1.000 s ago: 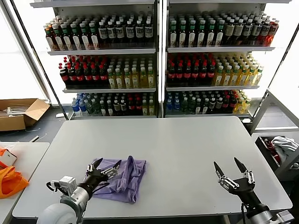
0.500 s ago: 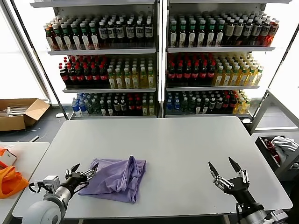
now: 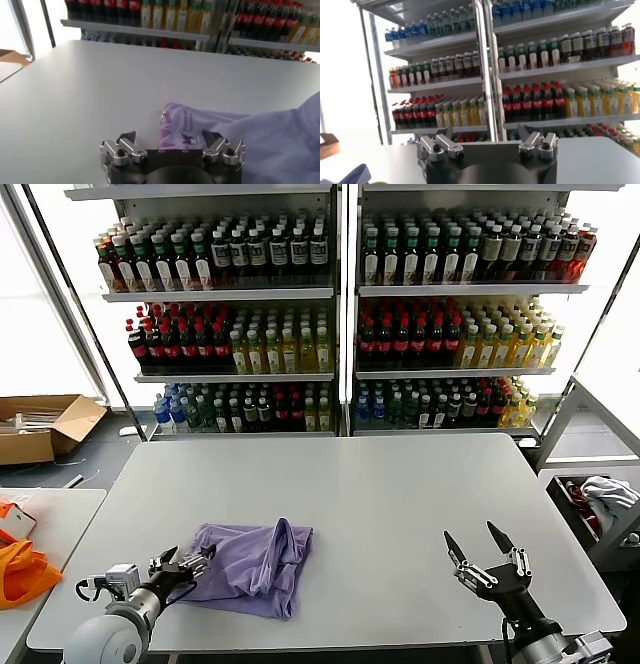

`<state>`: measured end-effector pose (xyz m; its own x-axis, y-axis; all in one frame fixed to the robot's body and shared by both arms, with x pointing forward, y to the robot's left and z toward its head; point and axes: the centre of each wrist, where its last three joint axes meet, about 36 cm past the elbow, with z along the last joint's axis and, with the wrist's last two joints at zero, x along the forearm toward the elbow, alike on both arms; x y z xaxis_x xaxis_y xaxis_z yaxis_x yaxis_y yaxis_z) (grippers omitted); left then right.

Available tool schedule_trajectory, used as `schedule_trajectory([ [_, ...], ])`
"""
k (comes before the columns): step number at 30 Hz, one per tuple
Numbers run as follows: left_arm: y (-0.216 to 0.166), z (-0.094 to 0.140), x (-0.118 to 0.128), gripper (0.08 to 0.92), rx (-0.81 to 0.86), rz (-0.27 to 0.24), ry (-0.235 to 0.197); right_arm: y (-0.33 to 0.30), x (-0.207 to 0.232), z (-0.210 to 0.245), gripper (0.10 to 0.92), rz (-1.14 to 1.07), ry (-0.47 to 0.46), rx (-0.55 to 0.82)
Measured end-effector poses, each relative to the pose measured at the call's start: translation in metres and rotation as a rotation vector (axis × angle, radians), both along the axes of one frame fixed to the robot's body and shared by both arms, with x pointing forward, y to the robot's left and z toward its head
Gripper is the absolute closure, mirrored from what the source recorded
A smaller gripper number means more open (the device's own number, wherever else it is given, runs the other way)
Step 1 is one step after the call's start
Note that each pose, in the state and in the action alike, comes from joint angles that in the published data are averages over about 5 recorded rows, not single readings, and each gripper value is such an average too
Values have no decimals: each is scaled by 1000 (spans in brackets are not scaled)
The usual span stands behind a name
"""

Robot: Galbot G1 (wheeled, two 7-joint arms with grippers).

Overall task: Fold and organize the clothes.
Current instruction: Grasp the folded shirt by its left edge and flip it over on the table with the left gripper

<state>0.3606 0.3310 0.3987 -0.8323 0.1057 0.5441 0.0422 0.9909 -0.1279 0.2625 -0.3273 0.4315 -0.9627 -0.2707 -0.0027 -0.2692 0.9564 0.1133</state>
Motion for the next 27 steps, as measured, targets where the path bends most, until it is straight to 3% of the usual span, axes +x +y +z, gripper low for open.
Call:
schedule_trajectory([
  [4,-2,-3,0,277,-4,-4,5,-1,-1,-2,200,-2,3,-1],
  [23,-8,-9,-5,825,-2,-1,-10,-3,-1,-6,200,-17,1,-7],
  [27,-7,-8,-8,882,-8,17,-19,-4,-1,-6,200,-18,-1,-7],
])
